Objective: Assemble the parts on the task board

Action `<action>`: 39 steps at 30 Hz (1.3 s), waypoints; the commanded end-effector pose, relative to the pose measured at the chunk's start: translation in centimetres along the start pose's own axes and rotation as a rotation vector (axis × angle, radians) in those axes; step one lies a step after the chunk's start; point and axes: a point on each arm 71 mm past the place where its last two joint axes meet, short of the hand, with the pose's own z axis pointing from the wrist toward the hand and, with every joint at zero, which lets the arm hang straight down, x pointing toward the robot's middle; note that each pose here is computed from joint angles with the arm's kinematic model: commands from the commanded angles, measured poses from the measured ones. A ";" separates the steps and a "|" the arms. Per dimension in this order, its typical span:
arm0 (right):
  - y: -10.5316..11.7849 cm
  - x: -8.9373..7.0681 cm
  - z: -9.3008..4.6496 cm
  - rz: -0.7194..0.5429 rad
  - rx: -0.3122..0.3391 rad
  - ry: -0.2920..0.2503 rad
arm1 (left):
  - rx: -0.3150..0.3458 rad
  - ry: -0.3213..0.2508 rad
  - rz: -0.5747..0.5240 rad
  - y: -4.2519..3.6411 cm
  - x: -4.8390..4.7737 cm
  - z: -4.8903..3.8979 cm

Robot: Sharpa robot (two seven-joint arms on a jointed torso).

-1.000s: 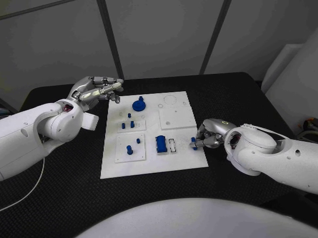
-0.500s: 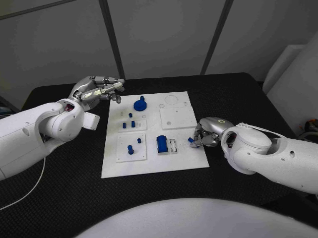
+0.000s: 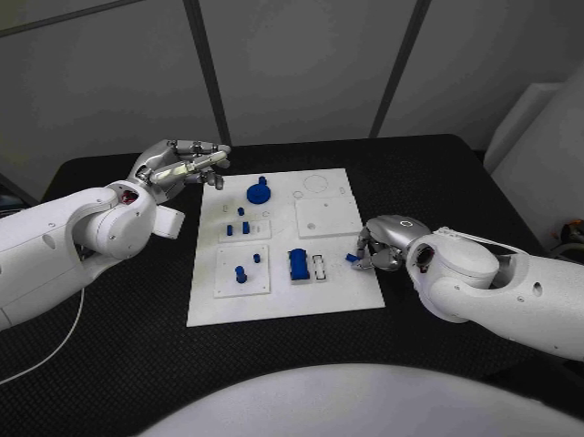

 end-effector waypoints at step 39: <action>3.1 1.2 -0.3 0.447 0.047 0.148 | -0.002 0.047 -0.020 -0.13 1.09 0.19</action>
